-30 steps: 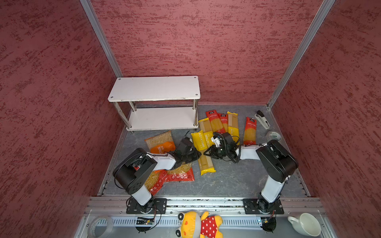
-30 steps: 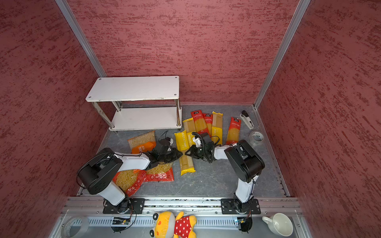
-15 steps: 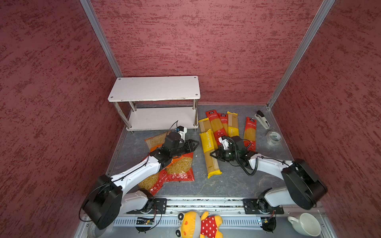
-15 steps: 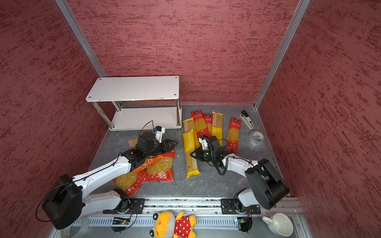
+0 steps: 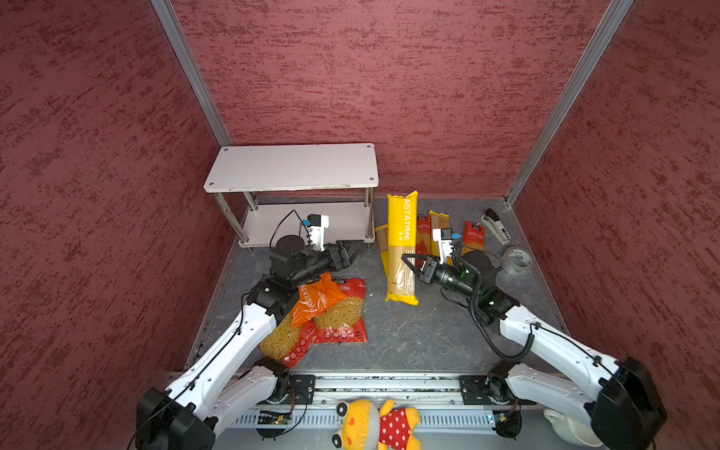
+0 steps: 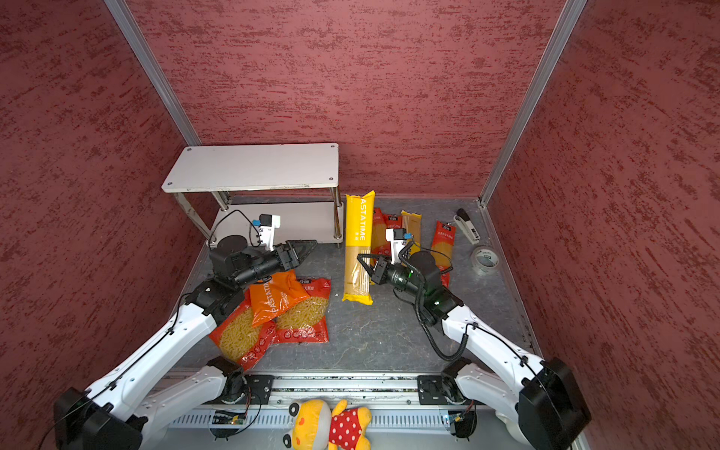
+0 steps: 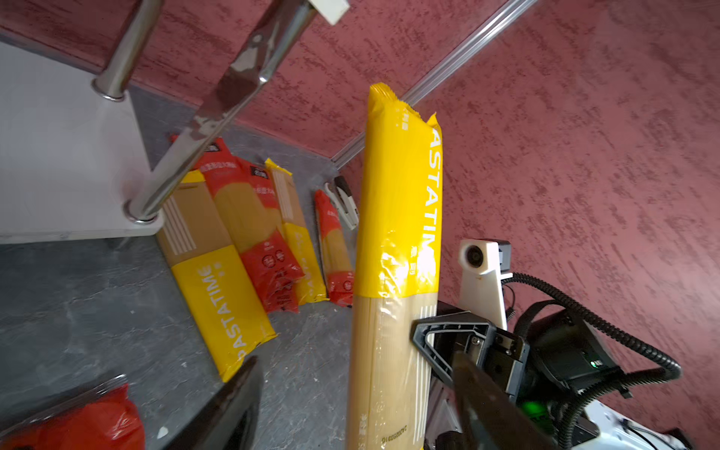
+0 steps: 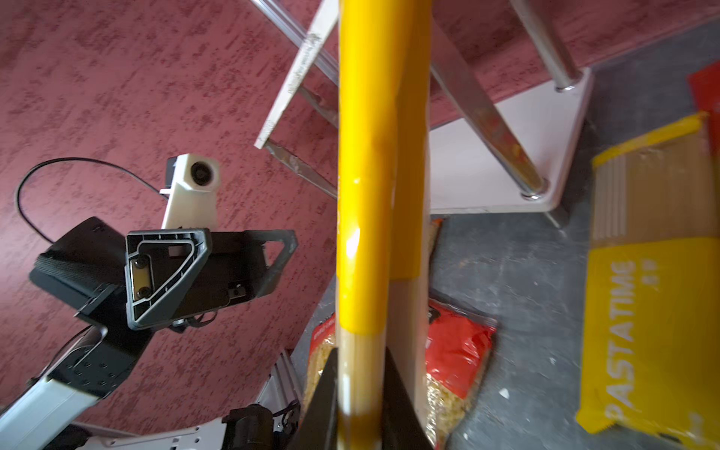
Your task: Place and organize the pasta boxes and bags onto the shelf
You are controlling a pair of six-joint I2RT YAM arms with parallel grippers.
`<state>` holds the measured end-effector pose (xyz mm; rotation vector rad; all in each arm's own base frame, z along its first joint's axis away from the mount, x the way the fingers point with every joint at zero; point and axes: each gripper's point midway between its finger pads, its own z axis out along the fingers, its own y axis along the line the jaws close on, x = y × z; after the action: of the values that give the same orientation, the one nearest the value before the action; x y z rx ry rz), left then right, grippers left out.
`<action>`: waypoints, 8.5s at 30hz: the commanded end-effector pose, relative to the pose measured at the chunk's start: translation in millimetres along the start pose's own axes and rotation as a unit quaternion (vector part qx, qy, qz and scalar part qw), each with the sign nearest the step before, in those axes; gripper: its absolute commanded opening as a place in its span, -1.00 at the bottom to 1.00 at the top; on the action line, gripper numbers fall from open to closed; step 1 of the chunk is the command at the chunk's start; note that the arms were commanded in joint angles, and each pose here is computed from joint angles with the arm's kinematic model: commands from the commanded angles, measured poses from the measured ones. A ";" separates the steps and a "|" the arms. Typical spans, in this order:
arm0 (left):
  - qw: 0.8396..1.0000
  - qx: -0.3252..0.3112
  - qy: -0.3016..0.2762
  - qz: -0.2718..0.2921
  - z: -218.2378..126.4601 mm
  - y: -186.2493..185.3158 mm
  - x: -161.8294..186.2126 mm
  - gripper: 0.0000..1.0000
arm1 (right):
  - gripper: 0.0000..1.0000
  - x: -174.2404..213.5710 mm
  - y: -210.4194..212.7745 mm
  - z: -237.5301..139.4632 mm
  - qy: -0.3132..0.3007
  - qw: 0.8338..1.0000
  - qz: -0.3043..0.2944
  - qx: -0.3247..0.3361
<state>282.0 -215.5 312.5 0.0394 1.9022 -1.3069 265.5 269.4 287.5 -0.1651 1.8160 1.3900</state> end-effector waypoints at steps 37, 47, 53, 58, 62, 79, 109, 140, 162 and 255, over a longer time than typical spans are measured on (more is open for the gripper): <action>0.987 0.131 -0.075 0.061 -18.8 -78.9 -95.2 -0.92 | 0.02 32.1 65.0 45.0 0.071 0.983 0.017 -0.169; 0.987 0.146 -0.056 0.045 -14.4 -83.2 -101.1 -0.84 | -0.15 27.2 76.2 48.9 0.065 0.976 0.024 -0.207; 0.993 0.100 -0.062 0.004 -12.7 -60.8 -111.9 -0.51 | -0.63 16.8 84.4 51.0 0.044 0.972 0.029 -0.230; 0.993 0.092 -0.072 -0.031 -13.0 -45.3 -123.8 -0.06 | -0.80 -7.3 95.3 55.3 -0.005 0.968 0.027 -0.248; 0.992 0.082 -0.079 -0.048 -18.5 -38.5 -129.0 0.28 | -0.88 -25.8 103.1 72.3 -0.025 0.965 0.027 -0.260; 0.967 -0.014 -0.210 -0.143 -99.5 16.6 -127.6 0.86 | -1.00 -120.1 114.8 149.8 -0.088 0.955 0.195 -0.205; 0.930 0.029 -0.323 -0.172 -22.3 15.6 -165.1 0.52 | 0.06 -105.1 79.1 150.6 -0.033 0.963 0.228 -0.139; 0.943 -0.050 -0.269 -0.189 -166.1 73.4 -211.0 -0.97 | 0.04 -38.5 -10.1 107.1 -0.025 0.961 0.272 -0.037; 0.926 -0.088 -0.320 -0.182 -244.9 135.5 -267.1 -1.00 | 0.04 -14.8 -28.2 91.1 -0.014 0.962 0.273 -0.007; 0.984 -0.175 0.013 0.043 84.2 96.8 164.7 0.65 | -0.14 92.5 -247.3 12.8 0.238 0.917 0.117 0.297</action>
<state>257.4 -307.4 108.9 0.0304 2.1598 -0.8688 345.6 210.0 38.7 0.0645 2.6815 0.8521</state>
